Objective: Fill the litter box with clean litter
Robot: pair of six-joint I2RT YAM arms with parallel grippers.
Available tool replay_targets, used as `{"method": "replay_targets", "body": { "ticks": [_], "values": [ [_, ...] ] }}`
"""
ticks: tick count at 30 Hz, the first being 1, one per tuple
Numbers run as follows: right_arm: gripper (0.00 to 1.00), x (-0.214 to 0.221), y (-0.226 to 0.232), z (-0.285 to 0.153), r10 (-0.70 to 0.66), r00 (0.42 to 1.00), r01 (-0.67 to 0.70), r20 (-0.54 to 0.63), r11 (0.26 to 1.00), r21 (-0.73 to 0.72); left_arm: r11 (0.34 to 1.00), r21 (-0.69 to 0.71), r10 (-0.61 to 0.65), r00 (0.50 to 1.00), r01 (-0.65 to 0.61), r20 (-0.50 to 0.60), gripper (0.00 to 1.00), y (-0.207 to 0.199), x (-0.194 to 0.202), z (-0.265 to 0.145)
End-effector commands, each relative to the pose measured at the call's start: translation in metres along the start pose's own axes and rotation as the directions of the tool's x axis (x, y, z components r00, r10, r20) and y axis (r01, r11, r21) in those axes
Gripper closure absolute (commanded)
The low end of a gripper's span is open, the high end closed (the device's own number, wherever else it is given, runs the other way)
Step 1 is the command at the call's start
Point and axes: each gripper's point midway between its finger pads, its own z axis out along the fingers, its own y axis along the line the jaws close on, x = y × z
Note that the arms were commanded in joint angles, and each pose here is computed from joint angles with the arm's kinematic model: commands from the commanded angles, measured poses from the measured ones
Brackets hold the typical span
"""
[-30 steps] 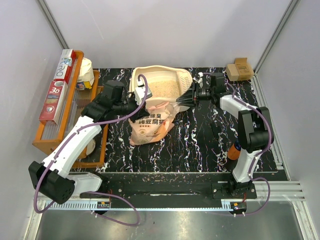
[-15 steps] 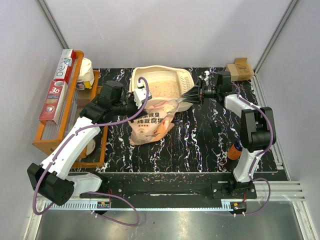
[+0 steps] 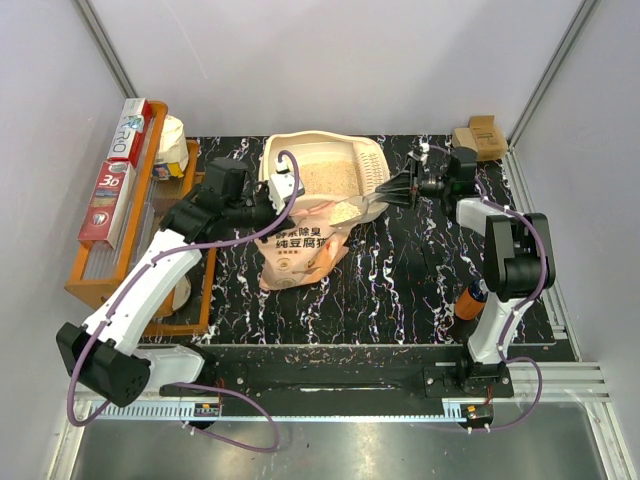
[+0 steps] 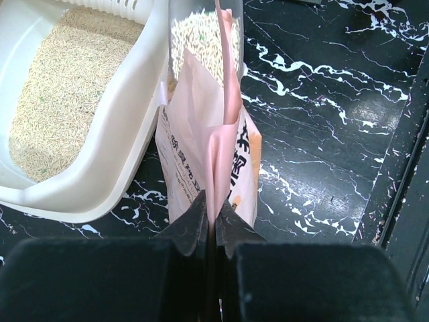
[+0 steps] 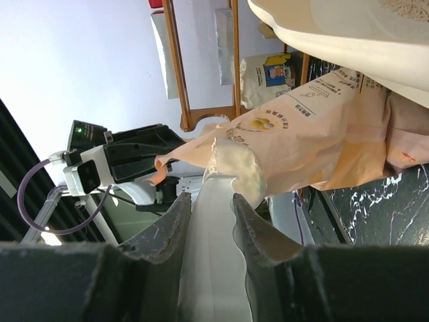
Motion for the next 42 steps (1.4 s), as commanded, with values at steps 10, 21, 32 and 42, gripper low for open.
{"method": "replay_targets", "body": {
  "ticks": [10, 21, 32, 42],
  "values": [
    [1.0, -0.017, 0.023, -0.021, -0.102, 0.995, 0.102, -0.004, 0.994, -0.045, 0.997, -0.046, 0.063, 0.995, -0.06, 0.071, 1.0, 0.019, -0.033, -0.003],
    [1.0, -0.051, 0.039, -0.03, -0.143, 0.989, 0.144, 0.027, 0.988, -0.047, 0.997, -0.056, 0.055, 0.997, -0.052, 0.053, 1.0, 0.025, -0.028, 0.001],
    [1.0, -0.114, 0.052, -0.023, -0.17, 0.977, 0.173, 0.13, 0.985, -0.016, 0.998, -0.052, 0.043, 0.999, -0.042, 0.01, 1.0, 0.023, -0.017, 0.001],
    [1.0, -0.162, 0.035, 0.02, -0.241, 0.941, 0.219, 0.237, 0.969, 0.115, 0.999, -0.04, 0.034, 0.999, -0.035, -0.019, 1.0, 0.016, -0.005, -0.001]
  ]
}}
